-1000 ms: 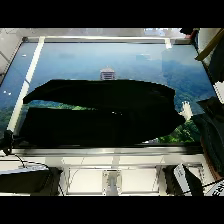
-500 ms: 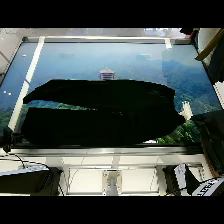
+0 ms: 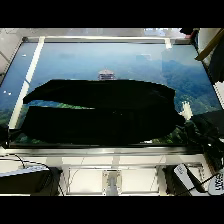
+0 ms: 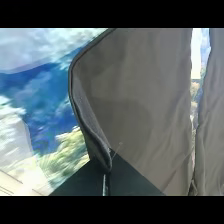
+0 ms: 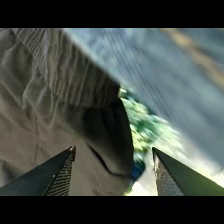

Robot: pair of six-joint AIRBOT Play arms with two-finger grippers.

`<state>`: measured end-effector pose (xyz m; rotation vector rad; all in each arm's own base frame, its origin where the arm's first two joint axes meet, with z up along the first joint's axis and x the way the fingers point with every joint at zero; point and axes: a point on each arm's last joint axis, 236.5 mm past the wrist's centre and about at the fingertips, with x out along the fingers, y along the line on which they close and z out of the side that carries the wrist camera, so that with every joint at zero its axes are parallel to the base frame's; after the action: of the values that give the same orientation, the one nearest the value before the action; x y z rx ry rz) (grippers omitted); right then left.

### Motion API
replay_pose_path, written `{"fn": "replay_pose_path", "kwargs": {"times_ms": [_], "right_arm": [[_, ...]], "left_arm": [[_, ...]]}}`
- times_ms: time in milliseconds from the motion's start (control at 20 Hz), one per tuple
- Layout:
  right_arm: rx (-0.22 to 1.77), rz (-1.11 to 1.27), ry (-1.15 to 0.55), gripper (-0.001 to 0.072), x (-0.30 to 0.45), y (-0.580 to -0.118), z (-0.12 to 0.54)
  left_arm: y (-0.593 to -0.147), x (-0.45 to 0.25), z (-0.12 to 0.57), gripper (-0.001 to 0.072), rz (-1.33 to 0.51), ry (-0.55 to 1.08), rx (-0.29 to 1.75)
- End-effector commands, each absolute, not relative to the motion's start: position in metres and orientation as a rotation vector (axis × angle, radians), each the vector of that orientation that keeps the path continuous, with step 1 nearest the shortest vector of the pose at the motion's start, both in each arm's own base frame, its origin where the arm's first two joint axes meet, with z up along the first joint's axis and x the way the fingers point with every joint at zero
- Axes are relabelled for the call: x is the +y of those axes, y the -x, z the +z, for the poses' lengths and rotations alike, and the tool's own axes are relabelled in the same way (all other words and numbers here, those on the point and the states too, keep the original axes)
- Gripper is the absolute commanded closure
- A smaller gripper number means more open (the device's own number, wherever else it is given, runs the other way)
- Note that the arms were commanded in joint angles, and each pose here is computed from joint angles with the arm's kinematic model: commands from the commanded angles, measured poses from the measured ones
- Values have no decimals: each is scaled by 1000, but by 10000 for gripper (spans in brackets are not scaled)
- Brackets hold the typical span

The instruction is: Fold the clothes and pants, and hang the long-sleeved shirts on hangers.

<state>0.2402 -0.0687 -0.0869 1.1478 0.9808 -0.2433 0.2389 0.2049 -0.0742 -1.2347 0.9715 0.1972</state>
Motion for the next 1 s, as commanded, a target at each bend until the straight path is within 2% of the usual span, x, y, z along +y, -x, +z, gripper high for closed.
{"fn": "replay_pose_path", "kwargs": {"times_ms": [0,200,250,300,450,600,700,950], "right_arm": [[1003,-249,-1149,161,-58,-255,-112],[930,-271,-1152,171,-61,-282,-113],[913,-275,-1148,289,-64,-287,-110],[901,-267,-1141,345,-67,-290,-106],[868,-165,-1079,684,-66,-306,-76],[833,-65,-945,692,-69,-318,-23],[877,-85,-839,693,-81,-305,3],[1108,-264,-633,694,-111,-203,20]], "left_arm": [[-240,205,-73,703,195,1237,964],[-240,204,-72,703,189,1240,966],[-240,204,-72,703,189,1239,966],[-240,204,-72,703,187,1240,966],[-240,198,-67,703,159,1246,974],[-245,212,-40,704,168,1160,936],[-247,224,-12,704,198,1059,898],[-244,217,47,704,219,889,827]]}}
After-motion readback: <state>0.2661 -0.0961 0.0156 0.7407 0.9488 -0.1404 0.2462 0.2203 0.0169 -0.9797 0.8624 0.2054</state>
